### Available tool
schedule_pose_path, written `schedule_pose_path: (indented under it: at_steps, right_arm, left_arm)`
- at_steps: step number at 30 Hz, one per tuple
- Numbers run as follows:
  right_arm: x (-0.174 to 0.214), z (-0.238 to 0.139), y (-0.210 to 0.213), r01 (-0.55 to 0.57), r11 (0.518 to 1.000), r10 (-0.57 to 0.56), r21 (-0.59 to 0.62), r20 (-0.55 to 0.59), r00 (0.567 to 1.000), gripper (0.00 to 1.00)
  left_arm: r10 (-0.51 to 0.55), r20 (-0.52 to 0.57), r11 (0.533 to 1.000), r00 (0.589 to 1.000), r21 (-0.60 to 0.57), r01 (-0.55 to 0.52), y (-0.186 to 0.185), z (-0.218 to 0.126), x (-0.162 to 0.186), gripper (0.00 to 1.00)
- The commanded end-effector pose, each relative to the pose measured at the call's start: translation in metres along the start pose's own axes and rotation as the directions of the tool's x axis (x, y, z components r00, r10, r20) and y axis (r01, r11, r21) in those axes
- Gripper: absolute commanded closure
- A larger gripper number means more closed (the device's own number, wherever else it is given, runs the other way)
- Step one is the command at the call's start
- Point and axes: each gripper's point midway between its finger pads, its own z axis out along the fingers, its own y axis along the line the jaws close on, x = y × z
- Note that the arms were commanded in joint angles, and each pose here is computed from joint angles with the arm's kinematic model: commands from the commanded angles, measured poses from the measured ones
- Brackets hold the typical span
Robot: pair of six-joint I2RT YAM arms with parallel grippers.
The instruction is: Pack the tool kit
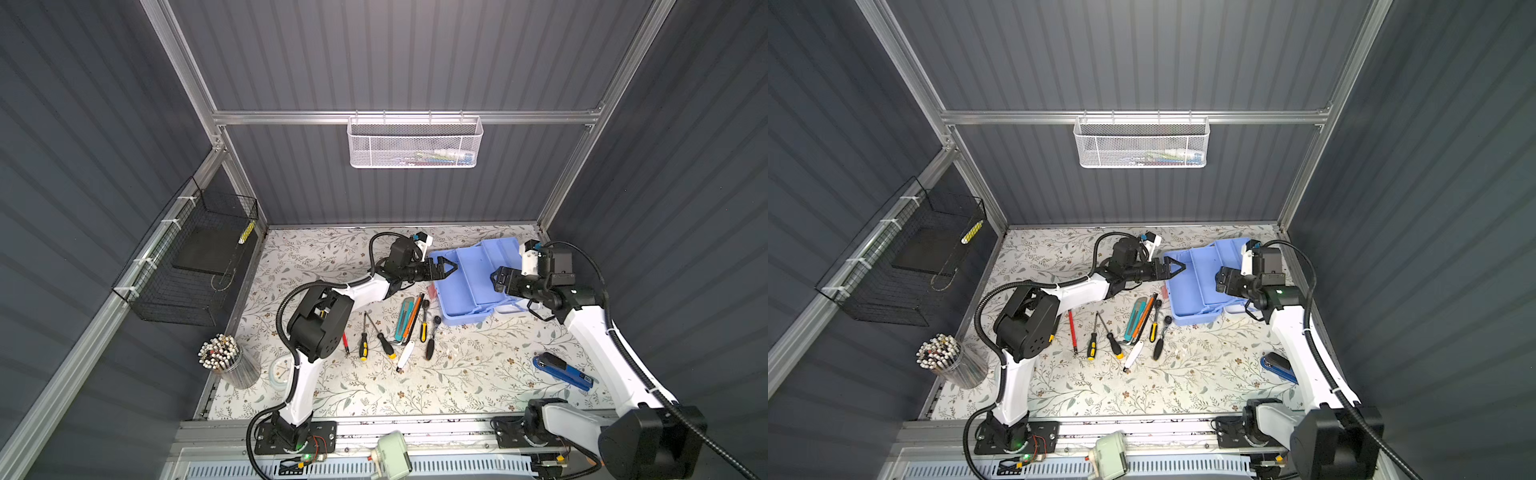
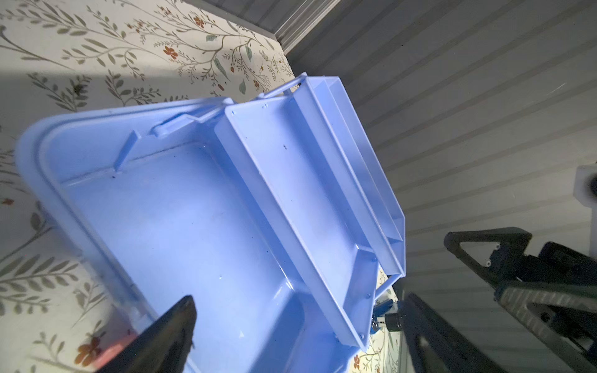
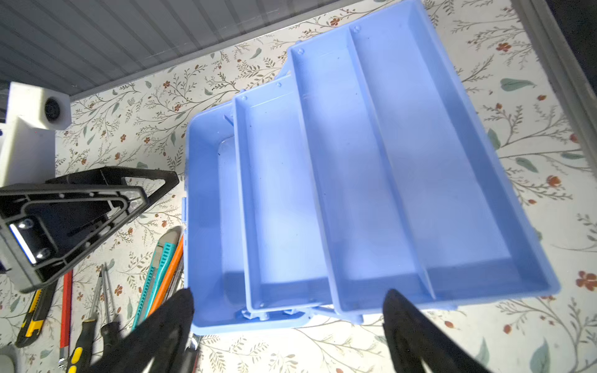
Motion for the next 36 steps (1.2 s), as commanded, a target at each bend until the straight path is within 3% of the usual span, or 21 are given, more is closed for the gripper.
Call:
schedule_pose_path:
  at_steps: [1,13,24,29,36]
  right_arm:
    - [0.011,-0.001,0.009,-0.039,0.999,0.039,-0.002,-0.013,0.999,0.09]
    - [0.064,-0.002,0.052,-0.051,0.998,0.049,-0.026,-0.073,0.996,0.15]
    - [0.133,0.007,0.097,-0.025,1.0,0.023,-0.006,-0.179,0.984,0.23]
    - [0.173,0.026,0.109,0.005,1.0,0.002,0.024,-0.266,0.964,0.26]
    - [0.204,0.05,0.125,0.04,0.999,-0.027,0.032,-0.337,0.941,0.37]
  left_arm:
    - [0.067,0.028,0.997,0.997,-0.025,-0.066,-0.013,-0.016,-0.008,0.0]
    - [0.096,0.028,0.978,0.995,-0.186,-0.089,0.015,-0.057,0.01,0.0]
    - [0.074,0.111,0.946,0.991,-0.323,-0.034,0.051,-0.112,0.008,0.0]
    - [0.049,0.158,0.936,0.986,-0.353,0.01,0.062,-0.128,0.01,0.0]
    - [0.042,0.143,0.921,0.989,-0.39,0.017,0.072,-0.143,0.019,0.0]
